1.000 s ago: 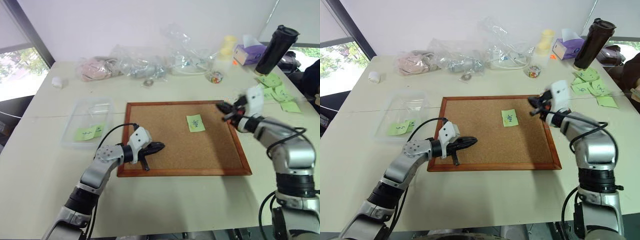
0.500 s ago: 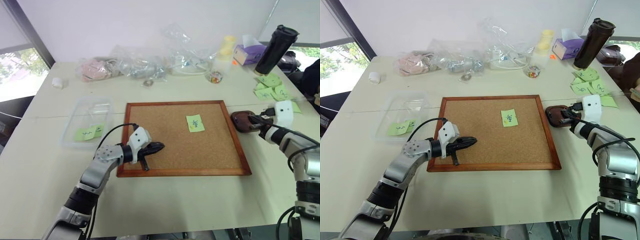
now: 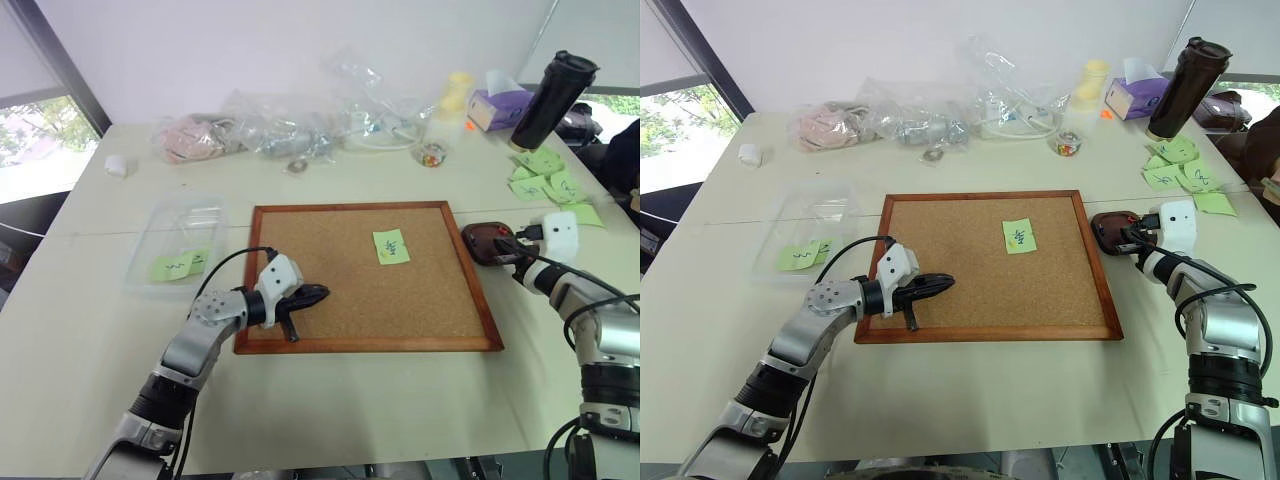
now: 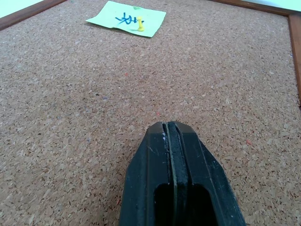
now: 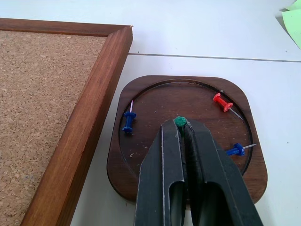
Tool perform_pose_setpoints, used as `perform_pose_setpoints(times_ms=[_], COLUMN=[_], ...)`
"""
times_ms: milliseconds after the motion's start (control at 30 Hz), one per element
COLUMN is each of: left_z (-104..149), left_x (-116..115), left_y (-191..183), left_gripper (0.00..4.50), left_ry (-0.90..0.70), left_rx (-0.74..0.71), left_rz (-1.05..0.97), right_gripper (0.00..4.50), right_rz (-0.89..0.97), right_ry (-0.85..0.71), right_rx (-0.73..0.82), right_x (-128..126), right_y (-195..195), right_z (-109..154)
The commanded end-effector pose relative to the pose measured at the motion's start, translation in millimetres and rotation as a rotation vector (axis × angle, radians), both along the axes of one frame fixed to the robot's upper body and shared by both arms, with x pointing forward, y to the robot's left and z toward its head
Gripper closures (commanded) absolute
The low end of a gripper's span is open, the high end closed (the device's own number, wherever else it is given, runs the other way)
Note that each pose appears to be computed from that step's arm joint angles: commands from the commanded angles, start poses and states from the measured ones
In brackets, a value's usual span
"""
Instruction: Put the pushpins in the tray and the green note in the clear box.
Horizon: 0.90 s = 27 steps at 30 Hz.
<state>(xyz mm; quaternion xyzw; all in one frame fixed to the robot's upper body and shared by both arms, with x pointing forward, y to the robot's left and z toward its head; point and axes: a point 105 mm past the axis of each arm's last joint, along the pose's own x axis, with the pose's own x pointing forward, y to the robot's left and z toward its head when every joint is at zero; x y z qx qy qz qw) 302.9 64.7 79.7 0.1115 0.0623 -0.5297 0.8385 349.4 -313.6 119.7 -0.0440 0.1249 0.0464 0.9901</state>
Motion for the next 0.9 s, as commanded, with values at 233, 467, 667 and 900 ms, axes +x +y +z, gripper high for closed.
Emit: perform_pose_setpoints(times_ms=[233, 467, 667, 900], left_z=[-18, -18, -17, -16], left_x=[-2, -2, -2, -2], left_y=[7, 7, 7, 8], left_gripper=[4.50, 4.50, 4.50, 4.50], left_ry=[0.065, 0.065, 0.066, 0.063], left_rx=[0.048, 0.049, 0.050, 0.052], left_rz=[0.021, 0.021, 0.020, 0.020], right_gripper=[3.50, 1.54, 1.54, 1.54], right_rz=[0.017, 0.013, 0.060, 0.393], right_ry=[-0.037, -0.045, -0.114, -0.183], right_rx=[-0.009, -0.010, -0.013, 0.002], right_x=[2, 2, 5, -1], right_y=[2, 1, 12, 98], right_z=[12, 14, 38, 73])
